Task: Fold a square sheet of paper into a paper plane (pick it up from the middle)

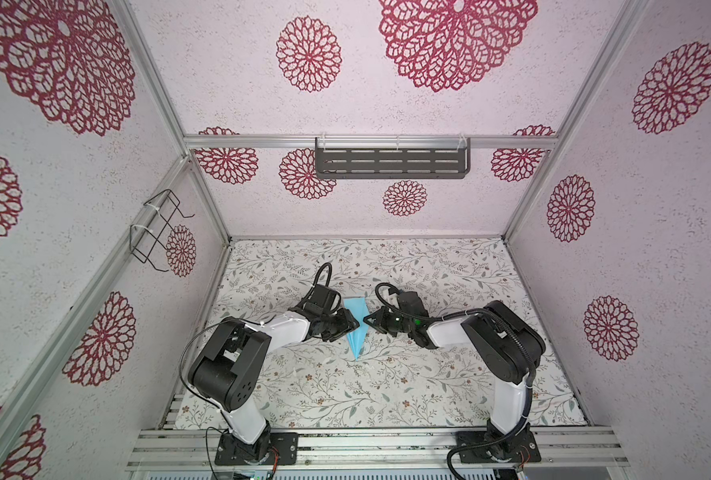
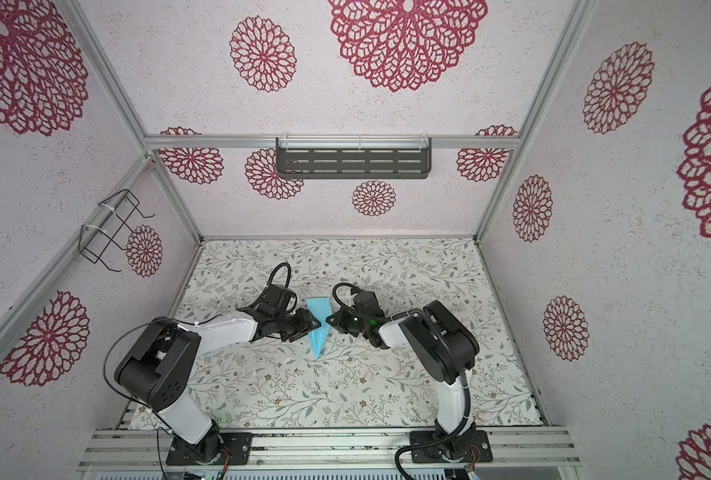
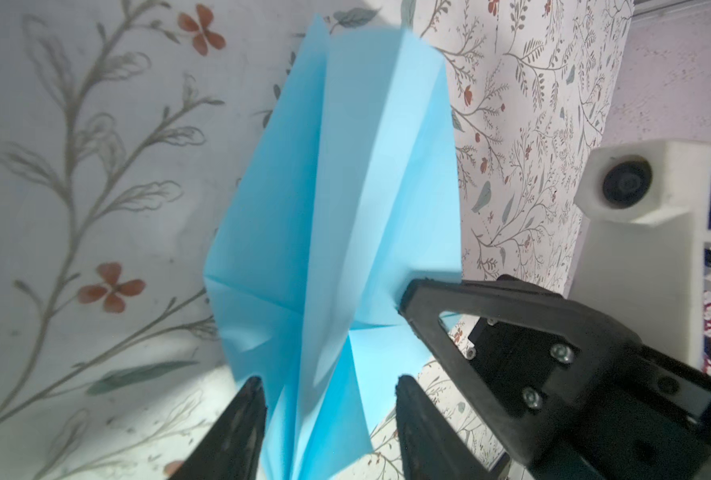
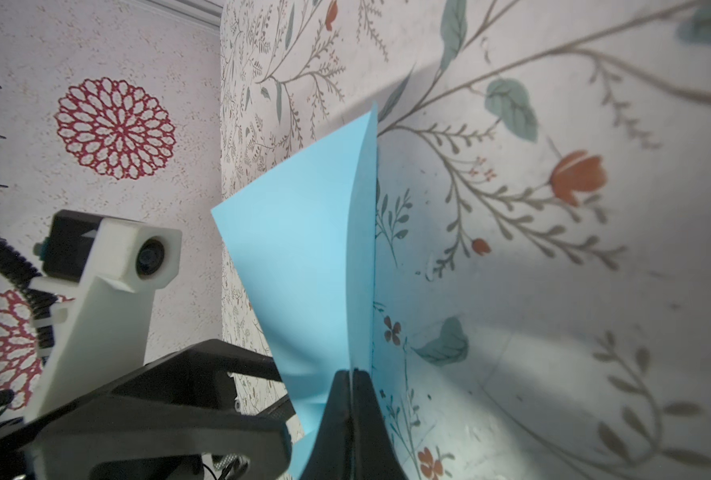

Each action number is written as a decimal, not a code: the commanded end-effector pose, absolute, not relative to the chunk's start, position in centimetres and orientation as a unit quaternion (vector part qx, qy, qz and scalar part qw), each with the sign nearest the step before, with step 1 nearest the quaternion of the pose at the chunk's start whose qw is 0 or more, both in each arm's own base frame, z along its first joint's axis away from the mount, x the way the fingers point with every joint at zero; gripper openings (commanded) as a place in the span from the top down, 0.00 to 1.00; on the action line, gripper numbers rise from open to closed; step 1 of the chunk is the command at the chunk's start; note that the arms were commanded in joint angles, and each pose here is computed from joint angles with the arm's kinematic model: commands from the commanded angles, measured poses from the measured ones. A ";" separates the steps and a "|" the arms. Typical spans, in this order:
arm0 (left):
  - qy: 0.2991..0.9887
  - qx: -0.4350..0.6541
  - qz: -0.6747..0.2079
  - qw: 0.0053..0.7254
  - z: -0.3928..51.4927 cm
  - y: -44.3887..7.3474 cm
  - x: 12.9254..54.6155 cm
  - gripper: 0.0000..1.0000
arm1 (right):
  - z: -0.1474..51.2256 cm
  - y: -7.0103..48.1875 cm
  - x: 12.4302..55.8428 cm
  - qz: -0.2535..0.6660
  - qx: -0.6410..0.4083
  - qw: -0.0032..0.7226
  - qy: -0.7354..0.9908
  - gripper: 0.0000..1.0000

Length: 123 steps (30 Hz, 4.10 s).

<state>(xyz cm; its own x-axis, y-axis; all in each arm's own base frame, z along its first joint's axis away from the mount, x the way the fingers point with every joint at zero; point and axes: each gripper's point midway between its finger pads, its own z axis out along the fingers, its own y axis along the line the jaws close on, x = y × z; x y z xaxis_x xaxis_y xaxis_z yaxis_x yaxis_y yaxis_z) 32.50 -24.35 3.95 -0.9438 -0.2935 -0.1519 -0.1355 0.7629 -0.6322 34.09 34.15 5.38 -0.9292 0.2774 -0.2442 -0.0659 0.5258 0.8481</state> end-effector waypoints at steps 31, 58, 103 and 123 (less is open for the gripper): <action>0.986 -0.026 -0.109 0.121 5.3 -19.0 32.0 0.95 | 11.4 26.6 37.7 0.288 0.024 0.361 0.887 0.26; 0.998 -0.040 0.011 0.045 -0.1 -16.2 30.7 0.77 | 11.4 23.2 38.3 0.258 0.082 0.380 0.885 0.23; 0.992 -0.043 0.026 0.118 0.8 -23.7 42.6 0.74 | 14.0 13.6 38.2 0.180 0.084 0.451 0.870 0.01; 0.958 -0.068 -0.027 0.276 17.0 -20.4 42.7 0.37 | 21.0 11.4 39.7 0.126 0.077 0.511 0.847 0.01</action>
<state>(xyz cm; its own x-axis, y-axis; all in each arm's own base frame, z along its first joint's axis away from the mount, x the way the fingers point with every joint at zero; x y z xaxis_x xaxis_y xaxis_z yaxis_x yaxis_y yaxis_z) 42.31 -22.38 10.86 -0.9144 -0.0975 -0.3929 -0.0850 0.9952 -0.0492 39.37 13.22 17.21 -0.5519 0.2809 -0.7852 -0.0146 0.9381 0.3459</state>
